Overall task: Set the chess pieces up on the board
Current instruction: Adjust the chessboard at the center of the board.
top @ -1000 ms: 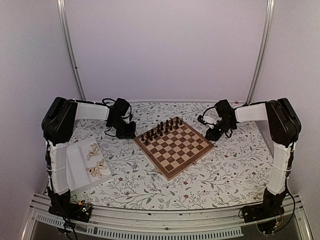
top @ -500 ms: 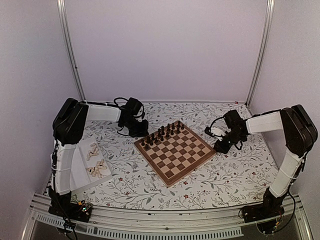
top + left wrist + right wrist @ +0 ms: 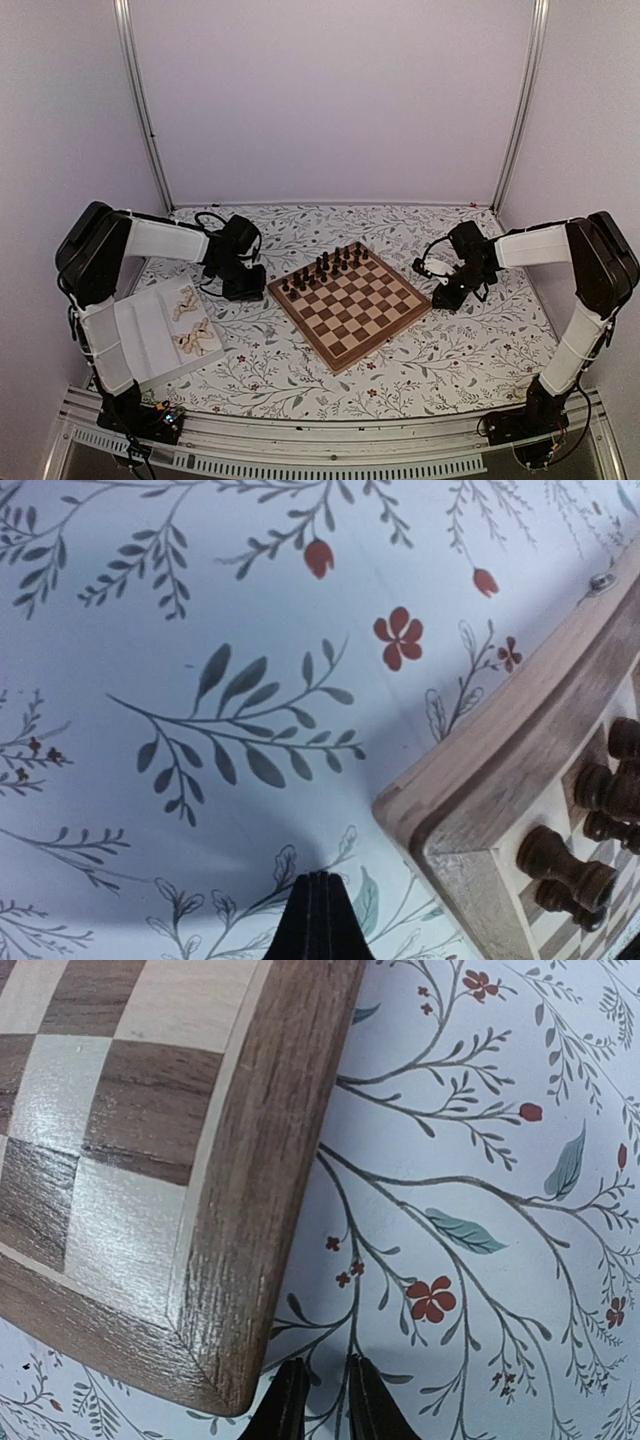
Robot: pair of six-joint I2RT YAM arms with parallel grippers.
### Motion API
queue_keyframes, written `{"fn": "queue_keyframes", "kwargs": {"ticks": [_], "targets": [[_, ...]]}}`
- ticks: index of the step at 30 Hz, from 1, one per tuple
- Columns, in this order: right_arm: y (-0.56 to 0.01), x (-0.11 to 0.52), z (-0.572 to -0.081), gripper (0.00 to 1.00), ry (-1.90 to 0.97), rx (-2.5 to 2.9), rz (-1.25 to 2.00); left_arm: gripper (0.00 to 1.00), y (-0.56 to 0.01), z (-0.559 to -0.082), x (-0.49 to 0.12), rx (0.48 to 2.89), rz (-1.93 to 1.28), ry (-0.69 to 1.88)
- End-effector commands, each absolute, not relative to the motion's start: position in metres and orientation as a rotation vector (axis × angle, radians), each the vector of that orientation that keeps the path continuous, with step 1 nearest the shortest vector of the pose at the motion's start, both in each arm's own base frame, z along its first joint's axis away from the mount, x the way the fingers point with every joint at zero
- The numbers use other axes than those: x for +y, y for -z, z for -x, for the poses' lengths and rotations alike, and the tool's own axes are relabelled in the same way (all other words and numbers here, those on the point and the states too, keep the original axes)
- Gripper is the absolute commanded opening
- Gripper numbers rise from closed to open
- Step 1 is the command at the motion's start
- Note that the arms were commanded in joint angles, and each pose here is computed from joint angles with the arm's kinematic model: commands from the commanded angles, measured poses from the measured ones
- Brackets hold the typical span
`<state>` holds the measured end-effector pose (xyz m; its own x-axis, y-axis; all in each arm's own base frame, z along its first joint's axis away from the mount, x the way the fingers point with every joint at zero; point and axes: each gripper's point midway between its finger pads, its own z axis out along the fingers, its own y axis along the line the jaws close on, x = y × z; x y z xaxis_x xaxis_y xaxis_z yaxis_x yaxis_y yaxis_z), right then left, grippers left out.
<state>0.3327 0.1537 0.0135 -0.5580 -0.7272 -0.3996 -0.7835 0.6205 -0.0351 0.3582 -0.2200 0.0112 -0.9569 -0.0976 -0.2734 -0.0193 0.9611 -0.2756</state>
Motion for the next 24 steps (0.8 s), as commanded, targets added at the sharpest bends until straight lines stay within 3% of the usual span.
{"fn": "queue_keyframes", "kwargs": {"ticks": [1,6,11,20,24], "targets": [[-0.010,0.151,-0.343,0.18,-0.150,2.495,1.210,0.00,0.004,-0.342,-0.246,2.866,0.046,0.447],[-0.007,0.167,-0.344,0.19,-0.242,2.450,1.261,0.00,0.010,-0.361,-0.267,2.836,0.019,0.483],[-0.005,0.183,-0.313,0.19,-0.332,2.409,1.397,0.00,0.006,-0.386,-0.291,2.785,-0.022,0.540],[-0.001,0.155,-0.284,0.18,-0.206,2.462,1.410,0.00,0.003,-0.400,-0.341,2.748,-0.119,0.664],[-0.007,0.144,-0.288,0.18,-0.160,2.480,1.359,0.00,-0.008,-0.406,-0.334,2.742,-0.127,0.593]]}}
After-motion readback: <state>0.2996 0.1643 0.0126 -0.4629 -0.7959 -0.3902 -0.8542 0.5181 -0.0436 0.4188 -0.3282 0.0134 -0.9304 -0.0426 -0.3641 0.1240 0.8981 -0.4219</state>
